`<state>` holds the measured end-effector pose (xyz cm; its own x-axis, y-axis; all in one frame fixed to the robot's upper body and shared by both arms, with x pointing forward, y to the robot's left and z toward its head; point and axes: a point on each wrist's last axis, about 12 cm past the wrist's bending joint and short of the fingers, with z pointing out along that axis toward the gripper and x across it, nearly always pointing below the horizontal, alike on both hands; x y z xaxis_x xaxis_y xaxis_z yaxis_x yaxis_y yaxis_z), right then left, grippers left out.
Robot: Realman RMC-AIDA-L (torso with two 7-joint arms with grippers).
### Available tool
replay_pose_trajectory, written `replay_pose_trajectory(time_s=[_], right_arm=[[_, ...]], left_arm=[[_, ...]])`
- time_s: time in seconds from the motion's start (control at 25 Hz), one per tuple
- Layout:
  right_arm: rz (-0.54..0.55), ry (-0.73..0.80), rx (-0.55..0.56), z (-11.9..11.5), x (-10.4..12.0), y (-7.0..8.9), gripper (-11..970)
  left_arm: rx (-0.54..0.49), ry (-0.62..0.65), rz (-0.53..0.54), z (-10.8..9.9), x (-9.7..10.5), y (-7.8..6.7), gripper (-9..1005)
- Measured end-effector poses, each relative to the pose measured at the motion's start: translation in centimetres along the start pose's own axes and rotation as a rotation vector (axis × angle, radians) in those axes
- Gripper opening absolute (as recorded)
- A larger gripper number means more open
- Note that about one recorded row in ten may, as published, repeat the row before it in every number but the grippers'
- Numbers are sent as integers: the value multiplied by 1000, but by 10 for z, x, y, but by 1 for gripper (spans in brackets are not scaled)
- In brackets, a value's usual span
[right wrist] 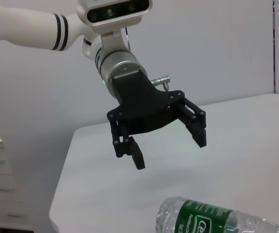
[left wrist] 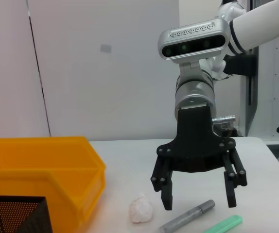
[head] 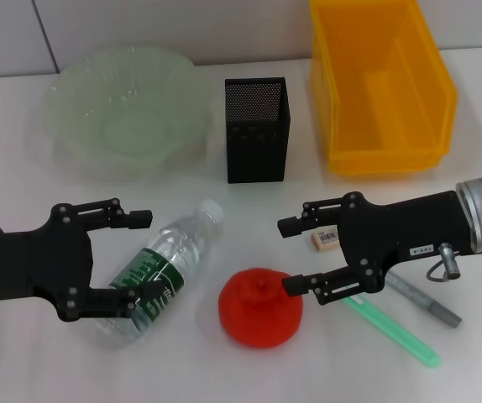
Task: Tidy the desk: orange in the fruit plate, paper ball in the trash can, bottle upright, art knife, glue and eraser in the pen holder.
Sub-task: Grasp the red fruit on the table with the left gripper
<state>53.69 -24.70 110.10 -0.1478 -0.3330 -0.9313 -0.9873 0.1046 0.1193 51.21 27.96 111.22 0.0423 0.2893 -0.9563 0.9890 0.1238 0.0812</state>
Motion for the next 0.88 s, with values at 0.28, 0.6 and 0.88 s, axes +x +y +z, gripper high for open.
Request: replay_pose_trajectory(time_s=[0.28,0.6,0.88], right_arm=[[9,2,-6,2,1,0,770],[4,-1,-9,4,0,0,770],[4,-2,-10,4,0,0,770]], left_arm=[[-5,0,6,-1,-3,2,795],[1,0,7,-1,-4,2,788],[-2,3,9,0,-3,2,781]])
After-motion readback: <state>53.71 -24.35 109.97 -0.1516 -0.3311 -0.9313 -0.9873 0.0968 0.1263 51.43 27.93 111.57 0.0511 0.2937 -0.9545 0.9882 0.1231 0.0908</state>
